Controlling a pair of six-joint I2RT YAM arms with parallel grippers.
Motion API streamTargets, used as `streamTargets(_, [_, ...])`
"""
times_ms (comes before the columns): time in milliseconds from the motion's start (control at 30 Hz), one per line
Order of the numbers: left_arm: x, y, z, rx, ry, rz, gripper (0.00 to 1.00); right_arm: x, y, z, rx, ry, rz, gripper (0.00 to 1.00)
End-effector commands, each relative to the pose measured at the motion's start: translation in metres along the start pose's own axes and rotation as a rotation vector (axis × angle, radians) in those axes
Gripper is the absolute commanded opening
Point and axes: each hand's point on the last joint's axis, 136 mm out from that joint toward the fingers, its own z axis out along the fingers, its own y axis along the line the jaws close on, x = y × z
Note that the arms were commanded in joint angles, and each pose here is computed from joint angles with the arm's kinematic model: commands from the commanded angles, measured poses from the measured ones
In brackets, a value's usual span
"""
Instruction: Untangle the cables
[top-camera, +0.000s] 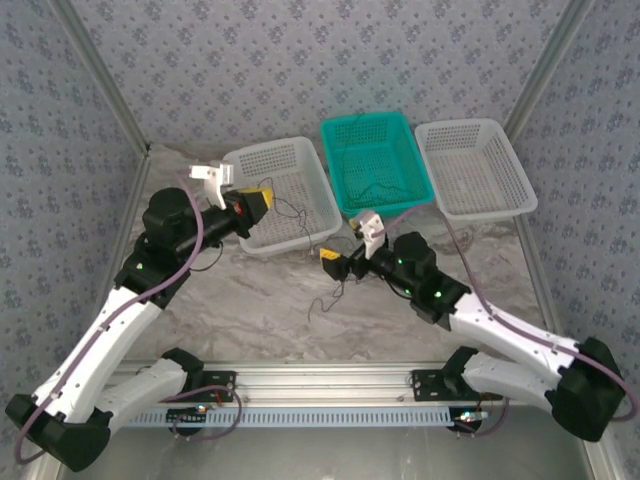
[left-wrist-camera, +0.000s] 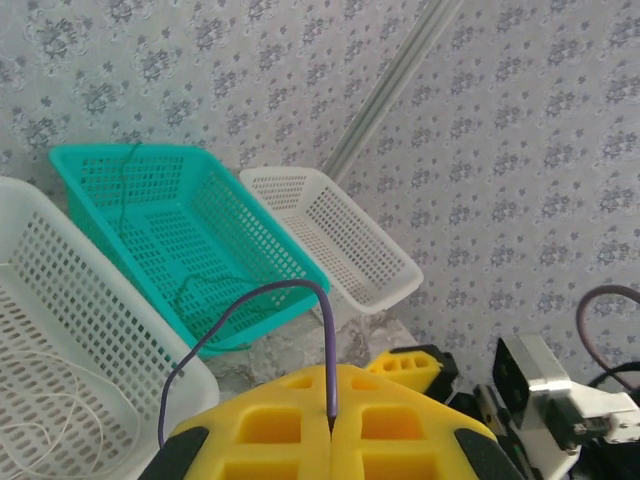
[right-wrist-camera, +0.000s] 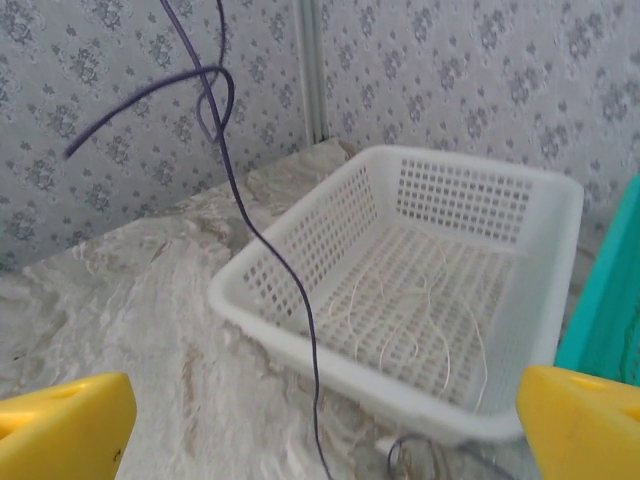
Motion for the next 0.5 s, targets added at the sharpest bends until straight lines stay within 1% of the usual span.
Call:
streamTargets(0, [-0.015,-0.018,-0.007,0.07,-0.045,0.011,0.0,-0.029,-0.005,0.02,0.025,-0.083,-0.114,0.98])
streamTargets(33, [-0.016,-0.019,-0.008,0.07,-0.048,0.012,0.0,-0.028,-0.004,0.029,0.012,-0.08,-0.129,0.96])
streamTargets(133, [-0.016,-0.02,-0.01,0.072,-0.052,0.008,0.0,-0.032,0.011,0.05,-0.086,-0.082,-0.133,0.91])
streamTargets(167, [-0.017,-0.021,-0.012,0.073,-0.057,0.008,0.0,-0.032,0.013,0.057,-0.106,-0.08,-0.128,0.86])
streamTargets(200, [-0.017,-0.02,-0.012,0.071,-0.059,0.006,0.0,-0.028,0.013,0.065,-0.11,-0.068,-0.121,0.77])
streamTargets(233, [-0.016,-0.02,-0.013,0.069,-0.061,0.007,0.0,-0.026,0.011,0.071,-0.101,-0.064,-0.106,0.59])
streamTargets(267, [-0.017,-0.02,-0.014,0.066,-0.064,0.009,0.0,-0.024,0.007,0.078,-0.08,-0.062,-0.085,0.39])
streamTargets(333, [-0.016,-0.019,-0.015,0.059,-0.065,0.014,0.0,-0.023,0.006,0.082,-0.091,-0.064,-0.048,0.0])
streamTargets(400, [-0.015,-0.017,-0.017,0.043,-0.063,0.02,0.0,-0.028,0.008,0.079,-0.101,-0.08,-0.019,0.0])
streamTargets(433, [-0.015,-0.015,-0.018,0.034,-0.064,0.026,0.02,-0.032,0.011,0.076,-0.104,-0.086,-0.01,0.0])
streamTargets(467, [-0.013,-0.014,-0.019,0.025,-0.063,0.035,0.07,-0.035,0.012,0.072,-0.099,-0.085,0.002,0.0])
